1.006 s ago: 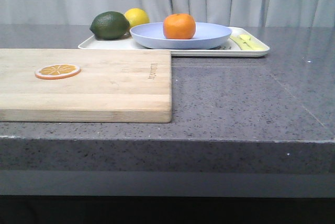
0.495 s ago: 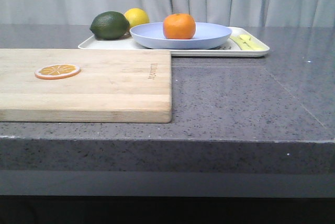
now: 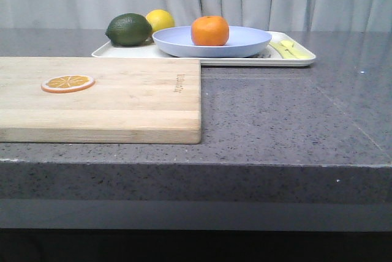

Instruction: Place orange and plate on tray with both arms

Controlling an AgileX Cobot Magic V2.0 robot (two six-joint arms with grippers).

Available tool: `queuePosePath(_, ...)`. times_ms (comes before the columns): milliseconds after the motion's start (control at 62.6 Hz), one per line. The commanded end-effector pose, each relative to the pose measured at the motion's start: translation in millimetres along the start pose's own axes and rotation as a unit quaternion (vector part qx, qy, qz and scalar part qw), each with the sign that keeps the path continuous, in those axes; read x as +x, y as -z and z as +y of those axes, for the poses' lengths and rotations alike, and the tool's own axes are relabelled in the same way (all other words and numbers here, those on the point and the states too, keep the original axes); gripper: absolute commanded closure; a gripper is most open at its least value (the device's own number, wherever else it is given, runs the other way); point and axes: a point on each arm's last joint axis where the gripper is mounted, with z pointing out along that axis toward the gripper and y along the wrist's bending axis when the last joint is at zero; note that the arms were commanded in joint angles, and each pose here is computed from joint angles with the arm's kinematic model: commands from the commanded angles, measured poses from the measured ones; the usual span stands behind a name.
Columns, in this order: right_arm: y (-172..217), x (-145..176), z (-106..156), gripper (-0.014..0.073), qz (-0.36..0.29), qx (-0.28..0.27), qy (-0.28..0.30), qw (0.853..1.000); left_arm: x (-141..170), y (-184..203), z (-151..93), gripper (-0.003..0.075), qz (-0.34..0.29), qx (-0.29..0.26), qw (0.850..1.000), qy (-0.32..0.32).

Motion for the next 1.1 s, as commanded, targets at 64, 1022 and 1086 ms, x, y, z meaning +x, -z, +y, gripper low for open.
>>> queuePosePath(64,3.6,-12.2,-0.5,0.0415,-0.044,0.004,0.008,0.999,-12.8,3.9,-0.7,0.0138,-0.046,0.005,0.999,0.009)
queuePosePath(1022,3.5,-11.9,-0.4,0.0713,-0.042,0.003,0.008,0.999,-12.8,3.9,-0.7,0.0740,-0.046,0.005,0.999,0.009)
queuePosePath(1086,3.5,-11.9,-0.4,0.0713,-0.042,0.003,0.008,0.999,-12.8,3.9,-0.7,0.0740,-0.046,0.005,0.999,0.009)
